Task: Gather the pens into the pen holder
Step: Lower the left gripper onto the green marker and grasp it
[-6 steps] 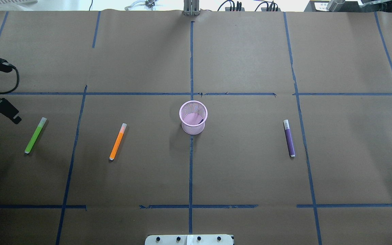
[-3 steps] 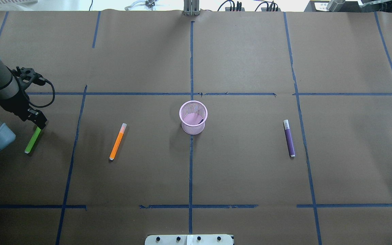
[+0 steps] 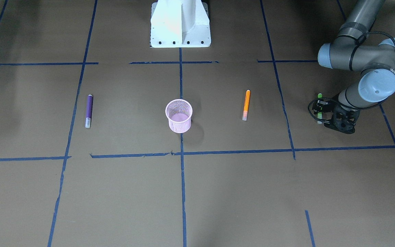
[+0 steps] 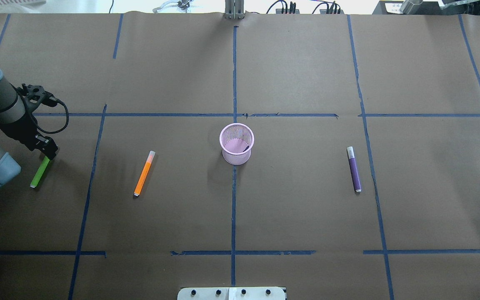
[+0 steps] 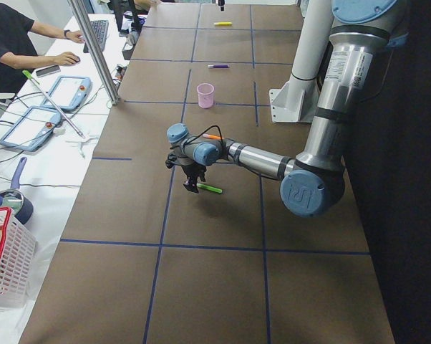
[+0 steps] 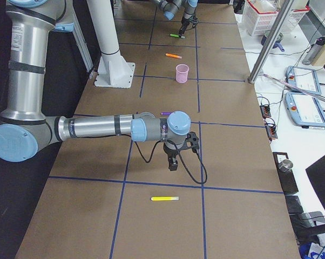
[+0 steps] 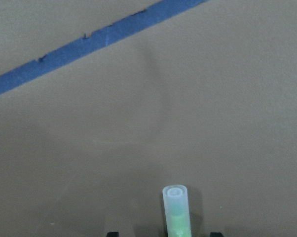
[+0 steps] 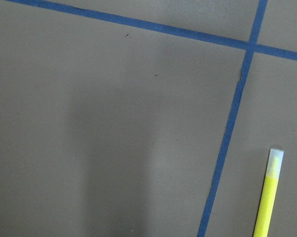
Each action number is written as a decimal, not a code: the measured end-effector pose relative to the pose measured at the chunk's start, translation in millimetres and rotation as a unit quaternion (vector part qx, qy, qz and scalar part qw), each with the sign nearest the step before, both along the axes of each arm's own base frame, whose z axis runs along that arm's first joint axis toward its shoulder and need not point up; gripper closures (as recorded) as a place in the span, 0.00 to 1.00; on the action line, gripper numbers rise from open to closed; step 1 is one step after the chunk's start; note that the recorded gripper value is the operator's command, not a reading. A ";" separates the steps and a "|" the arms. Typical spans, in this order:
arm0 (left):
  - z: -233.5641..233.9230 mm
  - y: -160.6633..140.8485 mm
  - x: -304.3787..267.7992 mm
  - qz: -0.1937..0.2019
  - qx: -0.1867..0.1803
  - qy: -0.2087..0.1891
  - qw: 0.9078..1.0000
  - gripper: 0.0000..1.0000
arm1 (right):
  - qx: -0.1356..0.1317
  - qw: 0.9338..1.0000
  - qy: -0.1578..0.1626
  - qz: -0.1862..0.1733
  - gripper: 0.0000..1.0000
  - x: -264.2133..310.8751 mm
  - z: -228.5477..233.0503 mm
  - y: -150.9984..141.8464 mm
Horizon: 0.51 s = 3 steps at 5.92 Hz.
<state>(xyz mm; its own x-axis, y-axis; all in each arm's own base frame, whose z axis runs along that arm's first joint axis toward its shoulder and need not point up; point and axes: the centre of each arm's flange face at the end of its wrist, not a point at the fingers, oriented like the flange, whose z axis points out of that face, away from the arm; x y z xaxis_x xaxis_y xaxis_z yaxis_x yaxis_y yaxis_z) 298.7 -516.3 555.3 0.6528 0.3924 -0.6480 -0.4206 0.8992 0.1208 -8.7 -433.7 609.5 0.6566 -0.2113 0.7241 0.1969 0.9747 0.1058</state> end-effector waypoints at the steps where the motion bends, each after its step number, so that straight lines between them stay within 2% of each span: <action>1: -0.2 0.8 1.2 0.002 0.000 0.001 1.000 0.44 | 0.000 1.000 0.000 0.000 0.00 0.0 0.1 -0.1; 3: -0.9 1.3 1.8 0.004 0.000 0.003 1.000 0.44 | -0.002 1.000 0.000 0.000 0.00 0.0 2.2 -0.1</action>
